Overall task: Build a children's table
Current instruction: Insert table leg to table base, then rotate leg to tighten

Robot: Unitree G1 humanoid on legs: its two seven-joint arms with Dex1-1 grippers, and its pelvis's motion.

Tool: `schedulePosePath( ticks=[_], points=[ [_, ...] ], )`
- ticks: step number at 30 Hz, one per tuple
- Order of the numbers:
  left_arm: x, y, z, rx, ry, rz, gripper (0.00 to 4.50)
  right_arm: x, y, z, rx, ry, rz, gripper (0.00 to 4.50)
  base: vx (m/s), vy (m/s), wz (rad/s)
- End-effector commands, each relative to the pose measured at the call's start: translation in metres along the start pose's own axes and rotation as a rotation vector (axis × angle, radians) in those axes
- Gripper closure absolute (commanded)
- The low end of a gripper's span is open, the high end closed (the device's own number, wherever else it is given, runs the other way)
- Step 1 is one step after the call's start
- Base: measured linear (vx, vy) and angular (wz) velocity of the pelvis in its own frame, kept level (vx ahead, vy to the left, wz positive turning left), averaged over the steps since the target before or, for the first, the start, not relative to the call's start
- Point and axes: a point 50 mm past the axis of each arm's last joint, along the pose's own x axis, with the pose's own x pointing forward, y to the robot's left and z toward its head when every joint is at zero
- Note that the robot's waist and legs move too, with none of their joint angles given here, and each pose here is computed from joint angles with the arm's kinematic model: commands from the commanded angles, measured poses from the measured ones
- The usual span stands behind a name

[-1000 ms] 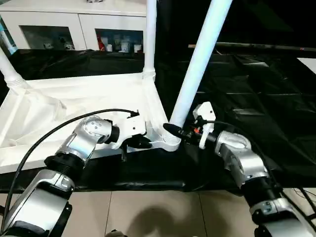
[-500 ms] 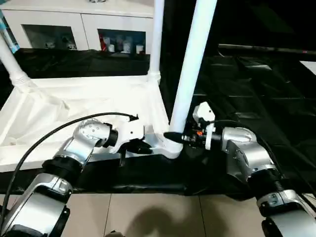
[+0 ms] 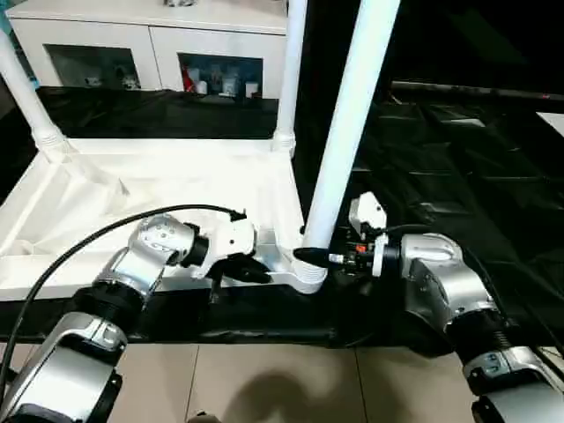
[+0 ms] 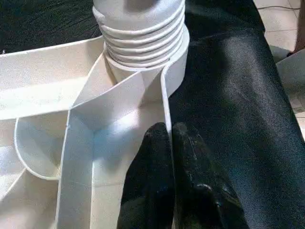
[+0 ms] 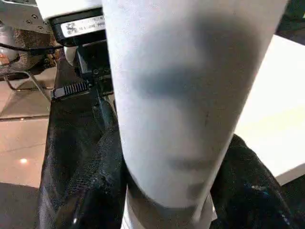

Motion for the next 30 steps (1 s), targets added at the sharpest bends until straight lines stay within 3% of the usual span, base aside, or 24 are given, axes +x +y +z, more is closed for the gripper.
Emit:
schedulePosePath(
  ticks=[1,8,14,18,21,26,30],
  points=[
    [0.004,-0.001,0.018,0.097,-0.054,-0.083,4.50,-0.006,0.015,-0.051,0.153,0.201,0.018,2.62,0.000,0.000,0.00],
    [0.004,0.001,0.018,0.086,-0.052,-0.061,4.50,-0.007,0.009,-0.054,0.140,0.208,-0.068,2.62,0.000,0.000,0.00],
    [0.008,0.014,0.017,0.056,-0.032,0.095,4.50,-0.008,-0.013,-0.055,0.145,0.209,-0.375,2.62,-0.009,0.000,-0.01],
    [0.015,0.026,0.026,-0.049,-0.084,0.210,4.50,-0.001,-0.025,-0.056,0.218,0.194,-0.578,2.62,-0.056,0.026,-0.07],
    [0.019,0.028,0.031,-0.070,-0.102,0.226,4.50,0.002,-0.028,-0.058,0.233,0.209,-0.633,2.62,-0.040,0.053,-0.17],
    [0.039,0.036,0.042,-0.154,-0.059,0.375,4.50,0.013,-0.038,-0.057,0.275,0.249,-0.896,2.62,-0.006,0.010,-0.04],
    [0.048,0.041,0.049,-0.225,-0.046,0.486,4.50,0.022,-0.039,-0.053,0.289,0.235,-0.952,2.62,-0.018,-0.009,0.00]
  ],
)
